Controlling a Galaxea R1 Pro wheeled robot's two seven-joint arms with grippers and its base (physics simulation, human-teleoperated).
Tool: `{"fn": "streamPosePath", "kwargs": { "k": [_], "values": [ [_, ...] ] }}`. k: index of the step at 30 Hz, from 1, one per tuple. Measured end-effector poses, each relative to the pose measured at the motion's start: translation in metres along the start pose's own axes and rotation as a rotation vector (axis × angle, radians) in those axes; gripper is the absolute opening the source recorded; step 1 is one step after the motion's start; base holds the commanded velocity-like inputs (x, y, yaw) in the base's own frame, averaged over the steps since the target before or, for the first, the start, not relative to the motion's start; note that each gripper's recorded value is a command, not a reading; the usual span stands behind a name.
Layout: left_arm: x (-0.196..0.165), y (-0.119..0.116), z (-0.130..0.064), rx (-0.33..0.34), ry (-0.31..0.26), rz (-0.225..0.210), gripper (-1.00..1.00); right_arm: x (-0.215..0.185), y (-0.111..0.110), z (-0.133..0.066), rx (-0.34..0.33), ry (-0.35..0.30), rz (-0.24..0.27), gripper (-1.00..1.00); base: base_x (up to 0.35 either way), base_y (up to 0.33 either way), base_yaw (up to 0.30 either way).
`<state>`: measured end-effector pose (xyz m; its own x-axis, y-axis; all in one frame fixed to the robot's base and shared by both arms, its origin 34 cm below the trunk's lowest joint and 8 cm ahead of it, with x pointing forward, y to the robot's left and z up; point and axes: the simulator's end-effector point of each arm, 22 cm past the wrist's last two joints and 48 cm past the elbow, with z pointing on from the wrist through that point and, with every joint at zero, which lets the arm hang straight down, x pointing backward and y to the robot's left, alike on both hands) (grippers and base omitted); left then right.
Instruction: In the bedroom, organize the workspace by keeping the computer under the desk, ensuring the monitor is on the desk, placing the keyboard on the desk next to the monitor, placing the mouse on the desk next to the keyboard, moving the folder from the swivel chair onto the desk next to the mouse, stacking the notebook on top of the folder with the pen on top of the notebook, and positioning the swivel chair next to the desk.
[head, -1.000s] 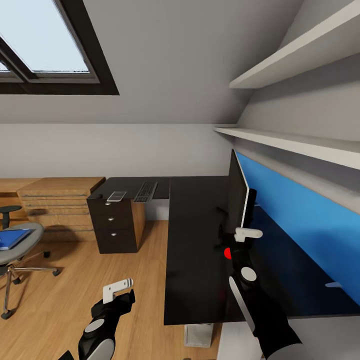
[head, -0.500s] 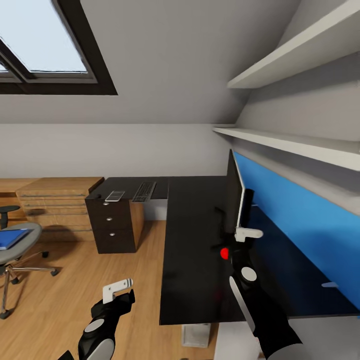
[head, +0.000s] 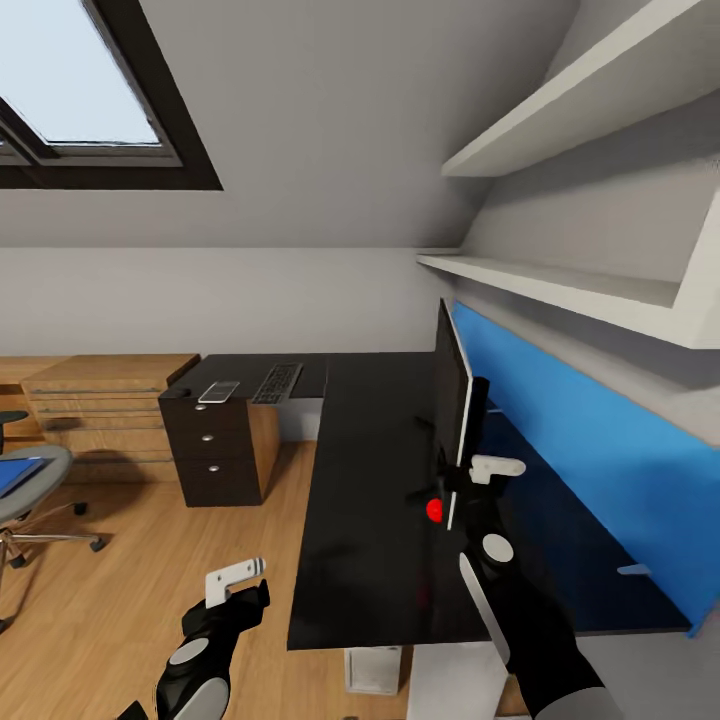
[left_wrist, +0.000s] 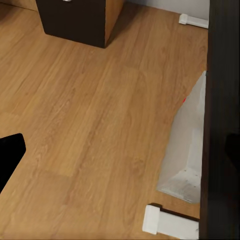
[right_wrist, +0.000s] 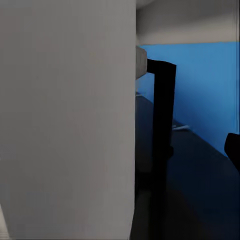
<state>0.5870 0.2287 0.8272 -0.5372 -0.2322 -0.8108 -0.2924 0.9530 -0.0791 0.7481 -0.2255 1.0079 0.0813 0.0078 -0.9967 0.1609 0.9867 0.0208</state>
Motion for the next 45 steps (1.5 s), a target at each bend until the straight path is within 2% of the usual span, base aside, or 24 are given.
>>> {"fn": "streamPosePath", "kwargs": {
  "k": [9,32,45],
  "values": [
    [0.0002,0.0001,0.0001,0.000,0.000,0.000,1.00,-0.0002,0.0003,0.0000,-0.001,-0.001,-0.002,1.00,0.000,-0.269,0.000],
    [-0.0003,0.0008,0.0002,-0.003,-0.001,0.000,1.00,0.0011,0.0000,0.0000,0.000,0.002,-0.001,1.00,-0.005,-0.045,0.000],
    [0.0000,0.0005,0.0005,-0.003,0.000,0.001,1.00,0.0023,-0.0002,0.0003,0.001,0.004,-0.001,1.00,-0.252,0.000,0.000]
  ]
}}
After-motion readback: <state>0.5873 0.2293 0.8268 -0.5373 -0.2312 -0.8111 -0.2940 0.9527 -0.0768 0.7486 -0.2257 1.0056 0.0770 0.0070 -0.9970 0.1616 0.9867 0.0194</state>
